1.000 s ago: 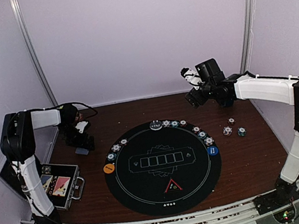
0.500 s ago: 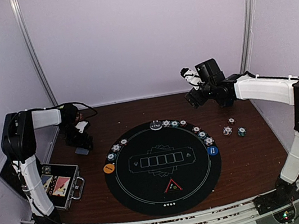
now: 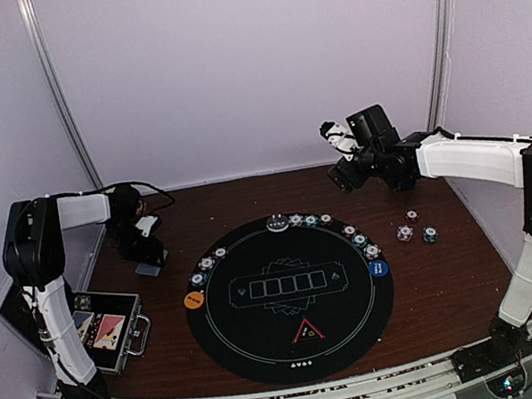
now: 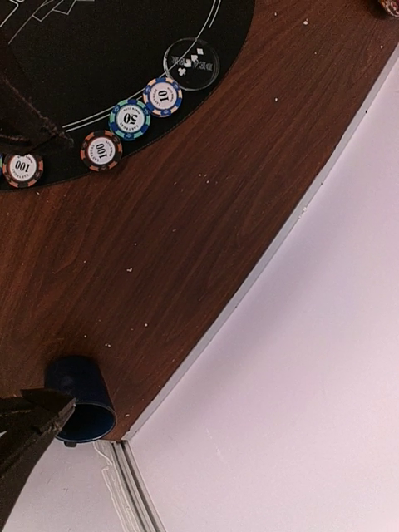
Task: Distribute texas hold em gaming equipment
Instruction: Pick up the face-down deck piles from the center of the board.
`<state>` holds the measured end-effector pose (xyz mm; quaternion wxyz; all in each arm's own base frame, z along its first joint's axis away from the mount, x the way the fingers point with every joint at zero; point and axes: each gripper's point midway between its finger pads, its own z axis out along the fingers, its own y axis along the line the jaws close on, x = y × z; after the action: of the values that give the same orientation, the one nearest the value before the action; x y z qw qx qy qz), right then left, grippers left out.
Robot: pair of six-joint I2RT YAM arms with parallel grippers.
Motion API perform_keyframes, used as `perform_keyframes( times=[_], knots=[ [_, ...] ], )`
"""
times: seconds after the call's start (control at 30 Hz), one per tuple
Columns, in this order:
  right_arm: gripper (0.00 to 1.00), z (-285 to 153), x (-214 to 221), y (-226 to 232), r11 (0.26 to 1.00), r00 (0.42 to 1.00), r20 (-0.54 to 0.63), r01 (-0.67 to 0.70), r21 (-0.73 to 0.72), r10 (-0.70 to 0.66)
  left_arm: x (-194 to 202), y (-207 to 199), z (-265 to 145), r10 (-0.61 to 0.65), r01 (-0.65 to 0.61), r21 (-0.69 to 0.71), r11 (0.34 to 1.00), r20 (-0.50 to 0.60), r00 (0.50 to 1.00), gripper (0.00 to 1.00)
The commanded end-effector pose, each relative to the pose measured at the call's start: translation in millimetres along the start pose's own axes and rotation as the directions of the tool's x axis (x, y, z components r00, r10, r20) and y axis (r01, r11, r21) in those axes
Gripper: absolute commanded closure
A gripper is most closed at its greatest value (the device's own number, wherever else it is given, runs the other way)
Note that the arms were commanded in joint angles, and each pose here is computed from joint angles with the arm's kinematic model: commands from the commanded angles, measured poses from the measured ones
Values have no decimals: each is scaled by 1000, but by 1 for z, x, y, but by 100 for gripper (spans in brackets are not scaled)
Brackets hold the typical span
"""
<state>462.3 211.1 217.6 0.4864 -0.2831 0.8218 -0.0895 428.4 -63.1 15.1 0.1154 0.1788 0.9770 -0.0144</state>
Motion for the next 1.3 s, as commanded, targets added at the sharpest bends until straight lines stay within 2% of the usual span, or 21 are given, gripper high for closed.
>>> perform_keyframes(
  times=[0.0,0.17,0.43,1.27],
  knots=[
    [0,2,4,9,1000,1000,-4,1,-23,-1,22,-14,20,23,-20,29,999,-97,995,42],
    [0,0,2,11,999,1000,2,0,-35,0,10,-12,7,14,-13,15,1000,-56,998,47],
    [0,-1,1,16,998,1000,5,-1,-64,1,-10,-13,-19,8,-8,18,1000,30,1000,46],
    [0,-4,-2,27,992,1000,7,-11,-130,12,-30,-6,-52,3,-1,-23,1000,116,993,45]
  ],
)
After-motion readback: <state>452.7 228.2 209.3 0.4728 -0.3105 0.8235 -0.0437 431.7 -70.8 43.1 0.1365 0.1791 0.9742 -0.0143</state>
